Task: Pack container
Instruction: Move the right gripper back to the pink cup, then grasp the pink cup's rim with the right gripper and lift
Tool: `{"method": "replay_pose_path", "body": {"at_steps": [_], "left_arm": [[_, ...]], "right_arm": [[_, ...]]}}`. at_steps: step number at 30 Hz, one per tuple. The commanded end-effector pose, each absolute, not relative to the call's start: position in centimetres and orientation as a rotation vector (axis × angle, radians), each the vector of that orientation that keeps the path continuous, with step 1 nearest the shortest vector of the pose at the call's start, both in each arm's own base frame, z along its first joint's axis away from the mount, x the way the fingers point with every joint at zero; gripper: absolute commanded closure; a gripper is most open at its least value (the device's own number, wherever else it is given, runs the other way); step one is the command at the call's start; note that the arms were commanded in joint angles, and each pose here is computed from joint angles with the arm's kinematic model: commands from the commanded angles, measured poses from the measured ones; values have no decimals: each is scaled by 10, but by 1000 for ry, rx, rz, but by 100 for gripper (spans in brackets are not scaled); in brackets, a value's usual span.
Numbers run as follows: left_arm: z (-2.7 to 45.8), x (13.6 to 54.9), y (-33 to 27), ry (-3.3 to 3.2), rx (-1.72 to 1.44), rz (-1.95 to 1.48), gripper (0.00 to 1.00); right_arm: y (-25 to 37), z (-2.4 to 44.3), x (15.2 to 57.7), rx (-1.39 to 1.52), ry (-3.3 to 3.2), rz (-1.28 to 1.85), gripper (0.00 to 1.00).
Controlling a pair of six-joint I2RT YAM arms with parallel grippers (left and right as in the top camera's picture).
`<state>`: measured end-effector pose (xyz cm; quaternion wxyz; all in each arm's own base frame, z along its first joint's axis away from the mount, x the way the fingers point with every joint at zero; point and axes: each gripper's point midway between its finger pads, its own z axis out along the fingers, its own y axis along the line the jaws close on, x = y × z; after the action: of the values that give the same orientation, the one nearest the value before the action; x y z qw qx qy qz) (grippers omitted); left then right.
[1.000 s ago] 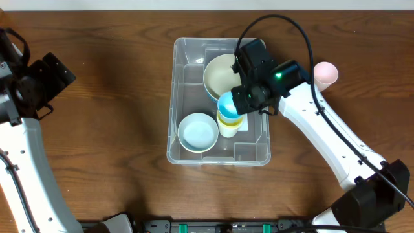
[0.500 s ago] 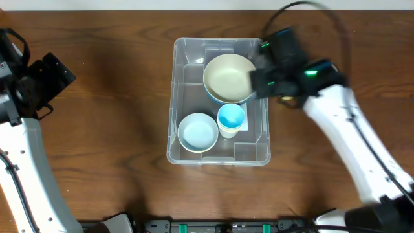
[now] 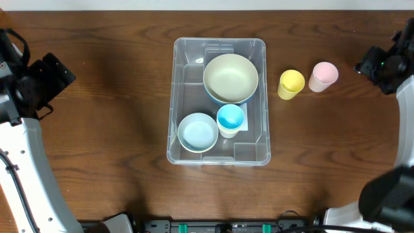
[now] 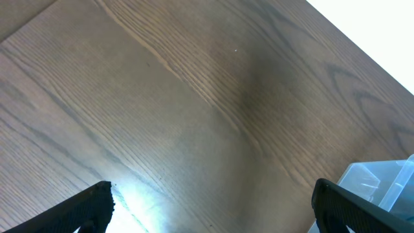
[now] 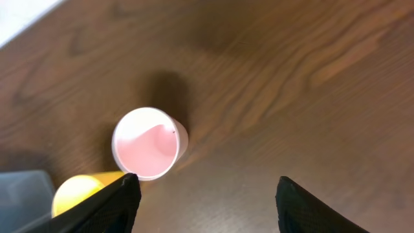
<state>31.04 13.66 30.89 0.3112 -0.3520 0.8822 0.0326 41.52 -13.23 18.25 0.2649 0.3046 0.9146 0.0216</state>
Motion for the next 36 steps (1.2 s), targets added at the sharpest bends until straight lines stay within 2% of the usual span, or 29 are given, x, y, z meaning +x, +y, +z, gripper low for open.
{"method": "replay_pose_path", "body": {"at_steps": [1, 5, 9, 13, 16, 18, 21, 25, 29, 33, 36], "left_arm": [[304, 309, 139, 2338, -945, 98, 2], [304, 309, 139, 2338, -945, 98, 2], [304, 309, 139, 2338, -945, 98, 2], [304, 309, 139, 2338, -945, 98, 2], [304, 309, 139, 2338, -945, 98, 2], [304, 309, 139, 2338, -945, 98, 2], [304, 309, 139, 2338, -945, 98, 2], [304, 309, 139, 2338, -945, 98, 2], [304, 309, 139, 2338, -945, 98, 2], [304, 309, 139, 2338, -945, 98, 2], [304, 309, 139, 2338, -945, 98, 2]], "right_arm": [[-107, 148, 437, 761, 2539, 273, 32], [-87, 114, 462, 650, 2573, 413, 33], [-82, 86, 466, 666, 2619, 458, 47], [-87, 67, 459, 726, 2668, 406, 56], [-101, 69, 455, 753, 2669, 302, 71], [-108, 76, 454, 760, 2652, 253, 87], [-117, 93, 453, 801, 2603, 205, 99], [-122, 134, 451, 777, 2519, 160, 99], [-114, 195, 442, 735, 2401, 156, 99], [-68, 263, 425, 578, 2303, 271, 99], [-8, 298, 404, 364, 2290, 377, 99]]}}
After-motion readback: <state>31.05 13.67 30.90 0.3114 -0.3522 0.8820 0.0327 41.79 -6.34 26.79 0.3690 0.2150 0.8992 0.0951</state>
